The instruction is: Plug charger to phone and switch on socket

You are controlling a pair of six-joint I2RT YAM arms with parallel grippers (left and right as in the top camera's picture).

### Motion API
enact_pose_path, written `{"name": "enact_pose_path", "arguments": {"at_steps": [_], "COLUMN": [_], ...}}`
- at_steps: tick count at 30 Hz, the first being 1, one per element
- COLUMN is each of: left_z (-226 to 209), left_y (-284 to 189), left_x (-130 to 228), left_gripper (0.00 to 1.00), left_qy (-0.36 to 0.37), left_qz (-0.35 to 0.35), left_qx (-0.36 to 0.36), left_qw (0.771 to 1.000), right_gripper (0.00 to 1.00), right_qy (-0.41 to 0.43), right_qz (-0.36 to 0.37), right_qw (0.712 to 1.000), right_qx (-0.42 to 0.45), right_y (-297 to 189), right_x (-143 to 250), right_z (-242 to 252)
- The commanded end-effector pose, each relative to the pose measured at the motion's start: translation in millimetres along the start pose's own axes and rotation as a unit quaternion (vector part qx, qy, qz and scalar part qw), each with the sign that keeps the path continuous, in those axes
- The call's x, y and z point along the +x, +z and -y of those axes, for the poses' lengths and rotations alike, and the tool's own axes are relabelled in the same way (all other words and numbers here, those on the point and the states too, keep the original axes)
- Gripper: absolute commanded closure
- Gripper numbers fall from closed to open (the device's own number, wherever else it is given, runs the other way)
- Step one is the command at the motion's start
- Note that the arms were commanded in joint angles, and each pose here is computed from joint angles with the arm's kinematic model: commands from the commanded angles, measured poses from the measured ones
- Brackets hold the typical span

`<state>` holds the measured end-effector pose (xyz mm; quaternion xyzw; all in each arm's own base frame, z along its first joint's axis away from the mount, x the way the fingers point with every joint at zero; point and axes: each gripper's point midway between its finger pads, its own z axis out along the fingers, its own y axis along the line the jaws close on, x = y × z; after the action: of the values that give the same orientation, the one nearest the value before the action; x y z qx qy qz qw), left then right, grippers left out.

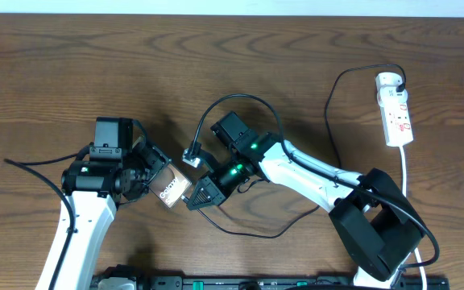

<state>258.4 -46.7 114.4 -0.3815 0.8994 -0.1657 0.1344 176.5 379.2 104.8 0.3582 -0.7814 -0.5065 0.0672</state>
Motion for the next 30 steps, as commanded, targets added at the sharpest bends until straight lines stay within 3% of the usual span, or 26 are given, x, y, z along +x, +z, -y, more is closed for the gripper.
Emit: {"name": "enact_pose_path", "arguments": {"at_steps": [1,30], "left_z": [12.6,16.3], "left_y": [-8.9,-9.2], "left_x": [-2.4,2.8], "left_gripper": [0.93,0.93], "left_qy": [0.009,0.01], "left_qz": [0.002,-0.012], "left_qx": [0.021,0.032], "left_qw": [1.0,0.999], "right_gripper": [0.99,0.99], "right_qy": [0.008,0.051], "right_qz": [0.001,0.035], "right_qw": [1.0,0.998], "right_qx": [-0.01,0.009], "right_y": [0.2,-0.4], "right_x": [-0.7,-20.6], "right_z": [-1.6,4.1]}}
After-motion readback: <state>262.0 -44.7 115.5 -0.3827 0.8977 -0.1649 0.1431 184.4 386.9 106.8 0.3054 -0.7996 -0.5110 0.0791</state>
